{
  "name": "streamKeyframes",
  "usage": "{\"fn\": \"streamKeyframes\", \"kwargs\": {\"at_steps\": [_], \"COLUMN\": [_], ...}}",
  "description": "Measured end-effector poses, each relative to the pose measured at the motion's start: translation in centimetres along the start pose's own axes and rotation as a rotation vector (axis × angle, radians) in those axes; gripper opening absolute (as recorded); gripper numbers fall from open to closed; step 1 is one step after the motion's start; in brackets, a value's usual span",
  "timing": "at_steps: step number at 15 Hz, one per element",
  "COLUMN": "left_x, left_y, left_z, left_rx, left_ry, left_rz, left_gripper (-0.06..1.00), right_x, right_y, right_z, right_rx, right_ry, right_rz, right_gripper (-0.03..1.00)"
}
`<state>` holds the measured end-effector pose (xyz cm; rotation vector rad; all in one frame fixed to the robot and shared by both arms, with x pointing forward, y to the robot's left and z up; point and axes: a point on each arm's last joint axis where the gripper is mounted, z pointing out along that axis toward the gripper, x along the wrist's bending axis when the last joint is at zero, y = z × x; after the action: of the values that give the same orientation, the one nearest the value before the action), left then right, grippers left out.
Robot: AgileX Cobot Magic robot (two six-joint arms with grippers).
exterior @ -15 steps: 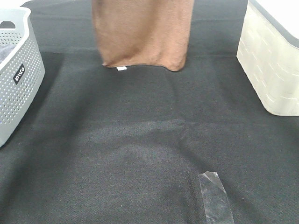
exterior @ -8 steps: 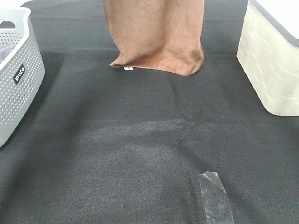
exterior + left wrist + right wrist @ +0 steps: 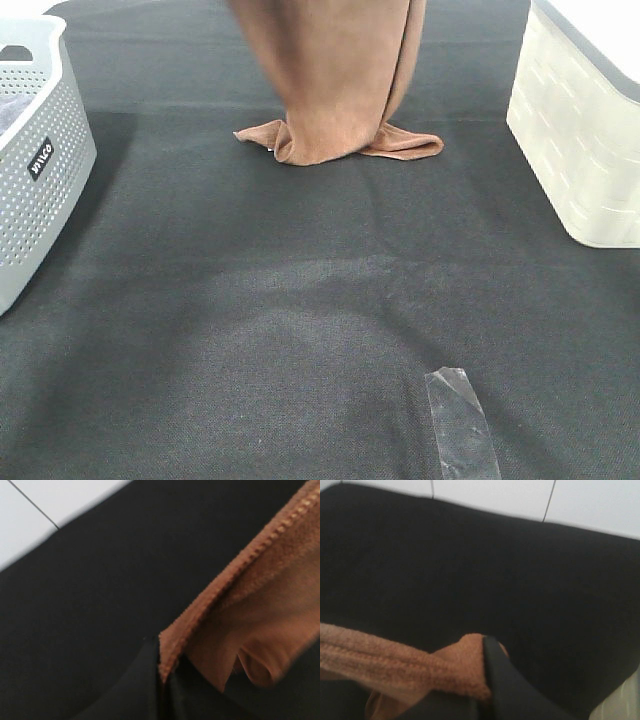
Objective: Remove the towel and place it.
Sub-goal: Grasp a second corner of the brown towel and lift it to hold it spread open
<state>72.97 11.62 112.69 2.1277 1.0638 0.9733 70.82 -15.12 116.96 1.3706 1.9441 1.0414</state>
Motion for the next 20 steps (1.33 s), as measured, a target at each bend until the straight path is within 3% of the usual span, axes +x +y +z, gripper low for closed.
{"fn": "streamKeyframes", "kwargs": {"at_steps": [2, 6, 11, 16, 20], "left_x": [0.4, 0.7, 0.0, -0.4, -1.9], "left_y": [-0.2, 0.4, -0.3, -2.3, -6.4], "left_z": [-2.6, -5.2, -7.8, -16.2, -20.1], "left_rx": [0.107, 0.129, 0.173, 0.196, 0.259], "left_ry": [-0.036, -0.047, -0.152, -0.229, -0.295], "left_rz": [-0.044, -0.124, -0.162, -0.207, -0.222], "left_gripper": [0.0, 0.0, 0.0, 0.0, 0.0], "right_x": [0.6, 1.2, 1.6, 2.5, 3.4], "right_y": [-0.1, -1.0, -1.7, -5.7, -9.3], "right_z": [-2.0, -4.4, -8.0, -14.1, -17.7], "right_rx": [0.076, 0.247, 0.289, 0.387, 0.441], "right_ry": [0.061, 0.119, 0.145, 0.2, 0.267], "right_rz": [-0.007, -0.04, -0.037, -0.016, 0.031], "right_gripper": [0.01, 0.01, 0.01, 0.01, 0.01]}}
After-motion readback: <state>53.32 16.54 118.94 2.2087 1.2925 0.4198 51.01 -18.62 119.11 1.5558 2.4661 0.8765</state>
